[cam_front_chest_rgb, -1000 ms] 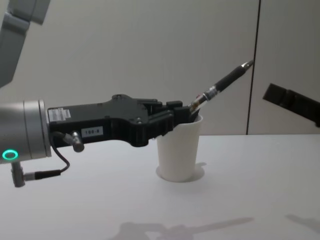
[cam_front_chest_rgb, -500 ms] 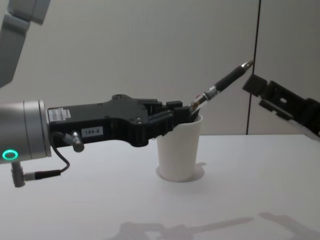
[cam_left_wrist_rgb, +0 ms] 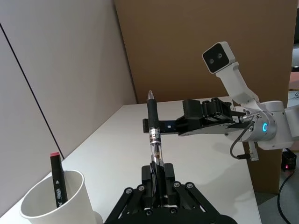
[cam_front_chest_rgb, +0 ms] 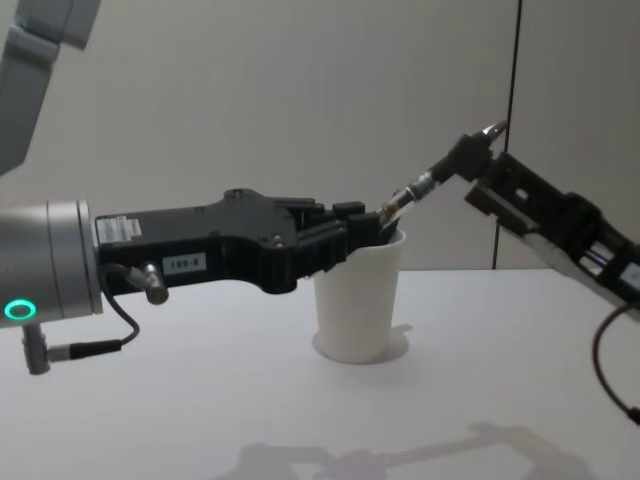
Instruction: Place the pen into the pen holder.
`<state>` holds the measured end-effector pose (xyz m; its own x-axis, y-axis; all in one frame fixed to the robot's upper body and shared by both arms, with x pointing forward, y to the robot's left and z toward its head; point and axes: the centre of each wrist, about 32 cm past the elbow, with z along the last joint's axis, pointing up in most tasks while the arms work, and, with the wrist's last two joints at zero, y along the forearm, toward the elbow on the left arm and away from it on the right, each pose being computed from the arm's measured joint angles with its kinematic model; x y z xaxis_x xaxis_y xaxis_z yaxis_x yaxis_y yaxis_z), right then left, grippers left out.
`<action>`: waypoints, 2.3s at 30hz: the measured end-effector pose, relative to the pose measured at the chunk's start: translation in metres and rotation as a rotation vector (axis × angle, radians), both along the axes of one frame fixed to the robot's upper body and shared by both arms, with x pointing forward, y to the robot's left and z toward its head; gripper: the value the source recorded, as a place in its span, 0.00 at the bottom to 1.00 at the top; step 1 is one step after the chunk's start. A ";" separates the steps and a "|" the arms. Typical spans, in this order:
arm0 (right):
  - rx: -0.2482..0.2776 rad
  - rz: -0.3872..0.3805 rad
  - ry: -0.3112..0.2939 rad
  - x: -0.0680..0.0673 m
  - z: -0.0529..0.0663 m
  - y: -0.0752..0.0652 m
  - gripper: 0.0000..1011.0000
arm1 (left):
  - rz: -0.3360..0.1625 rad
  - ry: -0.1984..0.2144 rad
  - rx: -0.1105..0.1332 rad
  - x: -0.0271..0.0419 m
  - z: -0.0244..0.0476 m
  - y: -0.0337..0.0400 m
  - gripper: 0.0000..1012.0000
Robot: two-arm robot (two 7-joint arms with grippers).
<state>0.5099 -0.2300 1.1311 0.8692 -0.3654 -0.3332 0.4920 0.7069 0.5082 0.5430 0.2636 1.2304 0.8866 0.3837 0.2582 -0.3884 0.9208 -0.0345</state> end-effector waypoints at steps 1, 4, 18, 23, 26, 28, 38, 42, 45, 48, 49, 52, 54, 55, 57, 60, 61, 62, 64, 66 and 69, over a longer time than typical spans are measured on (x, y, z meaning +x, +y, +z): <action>0.004 0.005 -0.002 0.001 -0.001 0.001 0.99 | 0.000 0.000 0.000 0.0000 0.0000 0.0000 0.17; 0.026 0.029 -0.015 0.006 -0.004 0.006 0.99 | 0.000 0.000 0.000 0.0000 0.0000 0.0000 0.17; 0.095 0.074 -0.047 0.019 -0.016 0.017 0.99 | 0.000 0.000 0.000 0.0000 0.0000 0.0000 0.17; 0.116 0.077 -0.059 0.022 -0.019 0.016 0.99 | 0.000 0.000 0.000 0.0000 0.0000 0.0000 0.17; 0.129 0.076 -0.064 0.023 -0.021 0.015 0.99 | 0.000 0.000 0.000 0.0000 0.0000 0.0000 0.17; 0.137 0.075 -0.066 0.024 -0.023 0.015 0.99 | 0.000 0.000 0.000 0.0000 0.0000 0.0000 0.17; 0.165 0.069 -0.073 0.027 -0.028 0.013 0.99 | 0.000 0.000 0.000 0.0000 0.0000 0.0000 0.17; 0.171 0.069 -0.073 0.029 -0.029 0.014 0.99 | 0.000 0.000 0.000 0.0000 0.0000 0.0000 0.17; 0.175 0.071 -0.074 0.030 -0.029 0.015 0.99 | 0.000 0.000 0.000 0.0000 0.0000 0.0000 0.17; 0.176 0.074 -0.074 0.031 -0.030 0.016 0.99 | 0.000 0.000 0.000 0.0000 0.0000 0.0000 0.17; 0.177 0.075 -0.074 0.032 -0.030 0.016 0.99 | 0.000 0.000 0.000 0.0000 0.0000 0.0000 0.17; 0.178 0.080 -0.074 0.033 -0.030 0.019 0.99 | 0.000 0.000 0.000 0.0000 0.0000 0.0000 0.17; 0.178 0.081 -0.074 0.034 -0.030 0.019 0.97 | 0.000 0.000 0.000 0.0000 0.0000 0.0000 0.17; 0.178 0.083 -0.073 0.034 -0.030 0.020 0.92 | 0.000 0.000 0.000 0.0000 0.0000 0.0000 0.17; 0.177 0.085 -0.072 0.035 -0.030 0.021 0.90 | 0.000 0.000 0.000 0.0000 0.0000 0.0000 0.17; 0.176 0.087 -0.071 0.036 -0.030 0.022 0.83 | 0.000 0.000 0.000 0.0000 0.0000 0.0000 0.17; 0.176 0.087 -0.071 0.036 -0.030 0.022 0.78 | 0.000 0.000 0.000 0.0000 0.0000 0.0000 0.17; 0.176 0.088 -0.070 0.036 -0.030 0.023 0.74 | 0.000 0.000 0.000 0.0000 0.0000 0.0000 0.17; 0.176 0.089 -0.069 0.037 -0.030 0.024 0.70 | 0.000 0.000 0.000 0.0000 0.0000 0.0000 0.17; 0.175 0.090 -0.069 0.038 -0.030 0.024 0.63 | 0.000 0.000 0.000 0.0000 0.0000 0.0000 0.17; 0.176 0.092 -0.069 0.038 -0.030 0.025 0.54 | 0.000 0.000 0.000 0.0000 0.0000 0.0000 0.17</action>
